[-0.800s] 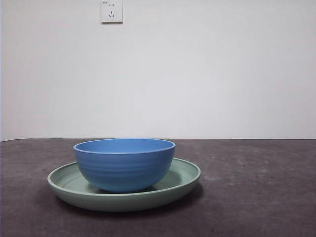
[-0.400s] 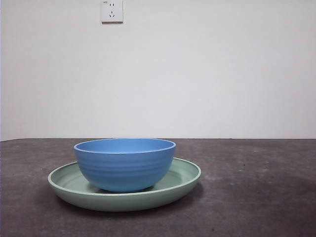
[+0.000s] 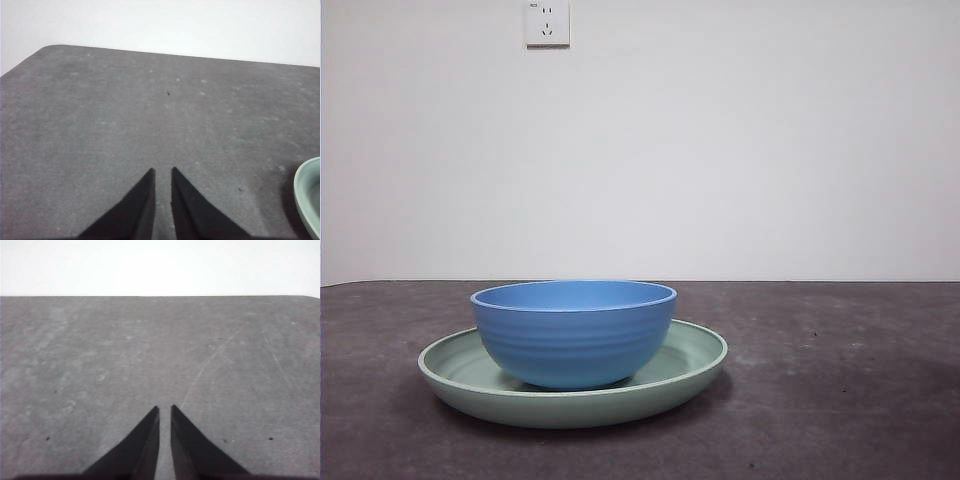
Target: Pick up the blue bowl, put it on the green plate, put it on desk
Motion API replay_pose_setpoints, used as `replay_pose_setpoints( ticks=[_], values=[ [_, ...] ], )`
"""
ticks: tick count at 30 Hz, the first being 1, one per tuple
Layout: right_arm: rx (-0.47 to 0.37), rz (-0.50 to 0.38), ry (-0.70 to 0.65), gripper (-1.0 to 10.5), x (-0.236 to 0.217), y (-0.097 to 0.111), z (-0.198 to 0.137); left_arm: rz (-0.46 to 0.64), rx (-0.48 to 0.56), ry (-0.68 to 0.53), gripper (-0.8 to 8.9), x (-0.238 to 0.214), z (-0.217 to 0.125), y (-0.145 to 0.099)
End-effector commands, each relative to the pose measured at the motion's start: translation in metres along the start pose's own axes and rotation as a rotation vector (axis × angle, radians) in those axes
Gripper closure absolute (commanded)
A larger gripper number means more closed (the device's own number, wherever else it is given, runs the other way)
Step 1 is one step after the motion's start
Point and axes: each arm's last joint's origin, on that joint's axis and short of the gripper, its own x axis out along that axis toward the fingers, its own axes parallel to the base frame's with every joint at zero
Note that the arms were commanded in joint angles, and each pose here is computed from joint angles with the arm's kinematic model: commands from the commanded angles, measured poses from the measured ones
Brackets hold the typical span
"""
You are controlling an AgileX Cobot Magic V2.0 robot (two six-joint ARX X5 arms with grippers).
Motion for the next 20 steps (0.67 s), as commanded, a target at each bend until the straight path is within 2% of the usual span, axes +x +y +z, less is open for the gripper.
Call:
replay_pose_setpoints(
  ticks=[1,20],
  values=[
    [-0.029,0.007,-0.005,9.1,0.0004,0.0009,-0.0007,0.005,-0.009,0.027,7.54,0.0019,-0.0073,0.001],
    [-0.012,0.019,-0.048,9.1,0.0003,0.0016,0.0035,0.005,-0.009,0.027,7.54,0.0019,-0.0073,0.001]
  ],
)
